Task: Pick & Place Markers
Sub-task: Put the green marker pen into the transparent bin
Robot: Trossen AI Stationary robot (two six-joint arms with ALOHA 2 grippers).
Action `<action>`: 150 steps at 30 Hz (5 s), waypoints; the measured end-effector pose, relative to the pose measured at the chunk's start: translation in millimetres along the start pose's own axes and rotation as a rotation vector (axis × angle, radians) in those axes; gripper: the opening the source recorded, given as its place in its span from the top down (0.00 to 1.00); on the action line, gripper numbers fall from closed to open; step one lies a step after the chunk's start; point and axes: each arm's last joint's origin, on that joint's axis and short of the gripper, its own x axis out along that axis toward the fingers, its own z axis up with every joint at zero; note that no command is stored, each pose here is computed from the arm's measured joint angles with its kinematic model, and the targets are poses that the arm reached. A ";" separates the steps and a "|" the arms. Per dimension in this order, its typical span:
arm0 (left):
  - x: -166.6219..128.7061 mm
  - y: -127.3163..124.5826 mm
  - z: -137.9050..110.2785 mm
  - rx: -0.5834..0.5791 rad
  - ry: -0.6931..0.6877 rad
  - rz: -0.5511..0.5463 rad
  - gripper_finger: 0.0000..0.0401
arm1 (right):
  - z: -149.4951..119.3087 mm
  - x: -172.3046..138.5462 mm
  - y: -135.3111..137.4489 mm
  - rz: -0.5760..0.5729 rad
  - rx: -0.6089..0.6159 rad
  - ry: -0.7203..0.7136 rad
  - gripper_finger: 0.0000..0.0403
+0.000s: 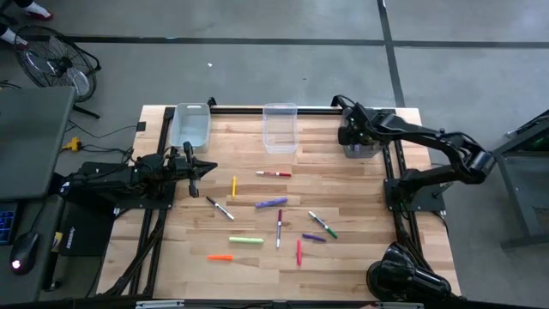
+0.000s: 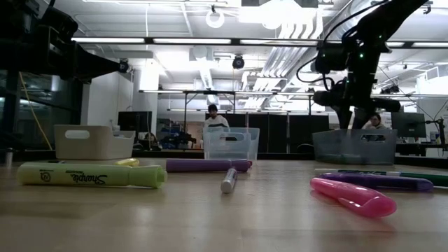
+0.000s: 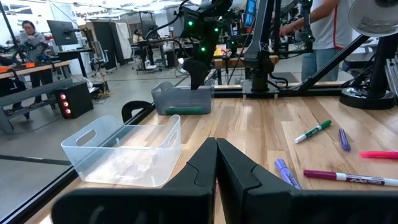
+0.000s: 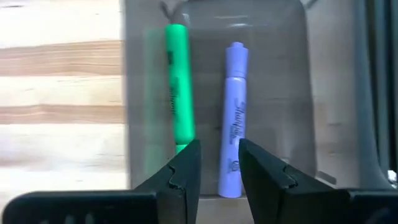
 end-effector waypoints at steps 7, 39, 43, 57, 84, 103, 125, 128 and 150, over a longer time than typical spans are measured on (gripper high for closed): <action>0.0 -0.1 -0.1 0.000 0.000 -0.001 1.00 | 2.0 -21.4 4.5 0.100 -0.067 -0.039 0.76; 0.0 0.0 0.0 0.000 0.000 0.000 1.00 | -73.4 -92.9 37.7 0.550 -0.659 0.058 0.76; 0.0 0.0 0.0 0.000 0.000 0.000 1.00 | -93.9 -97.9 42.7 0.574 -0.734 0.104 0.76; 0.0 0.0 -0.1 0.000 0.000 0.000 1.00 | -175.1 -83.6 67.6 0.508 -0.903 0.364 0.76; 0.0 0.0 0.0 0.000 0.000 0.000 1.00 | -245.7 -42.5 107.2 0.472 -0.909 0.460 0.54; 0.0 0.0 -0.1 0.000 0.000 0.000 1.00 | -267.3 -23.7 104.4 0.328 -1.014 0.299 0.53; 0.0 0.0 0.0 0.000 0.000 0.000 1.00 | -274.1 -20.7 99.9 0.279 -1.090 0.224 0.78; 0.0 0.0 -0.1 0.000 0.000 0.000 1.00 | -274.1 -20.6 99.8 0.279 -1.090 0.229 0.82; 0.0 0.0 0.0 0.000 0.000 0.000 1.00 | -268.2 -35.2 112.5 0.276 -0.953 0.255 0.93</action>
